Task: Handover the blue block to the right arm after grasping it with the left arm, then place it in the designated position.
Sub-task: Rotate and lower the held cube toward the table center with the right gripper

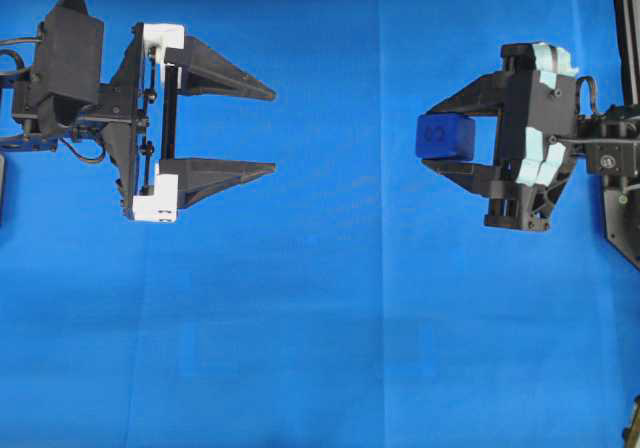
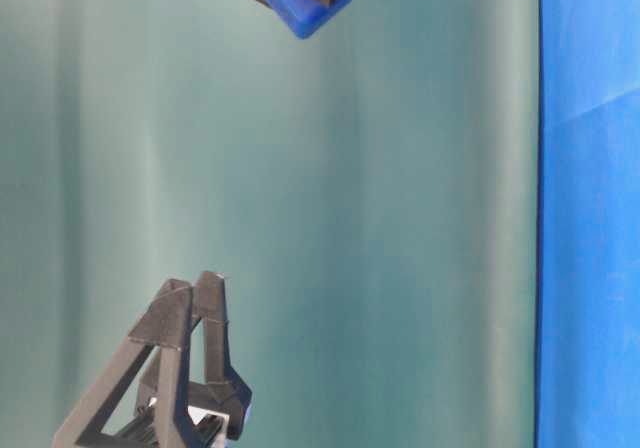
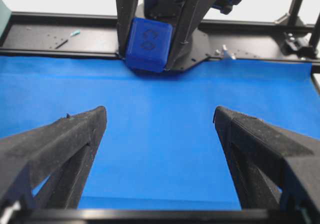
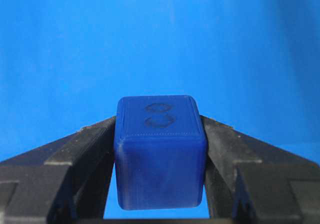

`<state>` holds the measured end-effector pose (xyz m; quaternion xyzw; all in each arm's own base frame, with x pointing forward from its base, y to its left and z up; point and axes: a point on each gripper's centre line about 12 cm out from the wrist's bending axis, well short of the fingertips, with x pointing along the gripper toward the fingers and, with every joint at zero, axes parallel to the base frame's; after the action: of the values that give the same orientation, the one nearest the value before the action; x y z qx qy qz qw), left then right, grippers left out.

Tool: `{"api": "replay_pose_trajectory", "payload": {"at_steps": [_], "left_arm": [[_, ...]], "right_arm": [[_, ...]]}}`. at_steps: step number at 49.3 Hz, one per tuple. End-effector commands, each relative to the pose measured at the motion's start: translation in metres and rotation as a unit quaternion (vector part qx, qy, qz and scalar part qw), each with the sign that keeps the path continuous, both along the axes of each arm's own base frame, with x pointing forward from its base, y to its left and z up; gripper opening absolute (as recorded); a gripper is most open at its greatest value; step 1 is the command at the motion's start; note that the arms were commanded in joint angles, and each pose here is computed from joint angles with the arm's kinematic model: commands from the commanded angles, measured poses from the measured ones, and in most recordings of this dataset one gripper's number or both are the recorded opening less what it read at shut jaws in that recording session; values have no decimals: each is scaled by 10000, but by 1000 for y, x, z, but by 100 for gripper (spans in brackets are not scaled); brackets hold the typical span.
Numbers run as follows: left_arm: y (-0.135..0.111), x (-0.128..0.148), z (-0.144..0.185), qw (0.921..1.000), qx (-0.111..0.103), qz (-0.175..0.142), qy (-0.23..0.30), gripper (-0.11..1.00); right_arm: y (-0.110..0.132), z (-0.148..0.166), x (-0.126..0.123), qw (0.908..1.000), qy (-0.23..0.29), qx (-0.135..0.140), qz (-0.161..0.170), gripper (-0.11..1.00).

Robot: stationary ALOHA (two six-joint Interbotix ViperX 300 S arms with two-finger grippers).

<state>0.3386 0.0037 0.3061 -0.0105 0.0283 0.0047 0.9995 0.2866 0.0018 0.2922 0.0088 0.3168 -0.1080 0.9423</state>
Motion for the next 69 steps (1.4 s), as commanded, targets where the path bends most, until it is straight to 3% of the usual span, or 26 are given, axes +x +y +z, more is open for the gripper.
{"api": "replay_pose_trajectory", "payload": {"at_steps": [1, 22, 49, 69], "left_arm": [[0, -2, 12, 9998, 9, -3, -192, 93], [0, -2, 11, 9999, -29, -2, -161, 93], [0, -2, 12, 9999, -37, -1, -169, 93], [0, -1, 11, 9999, -52, -1, -161, 93]], "right_arm": [[3, 9, 5, 9998, -181, 53, 63, 42], [4, -42, 32, 9981, -254, 283, 489, 42], [-10, -151, 75, 9916, -84, 980, 844, 42], [-11, -176, 90, 9892, -42, 1195, 845, 42]]}}
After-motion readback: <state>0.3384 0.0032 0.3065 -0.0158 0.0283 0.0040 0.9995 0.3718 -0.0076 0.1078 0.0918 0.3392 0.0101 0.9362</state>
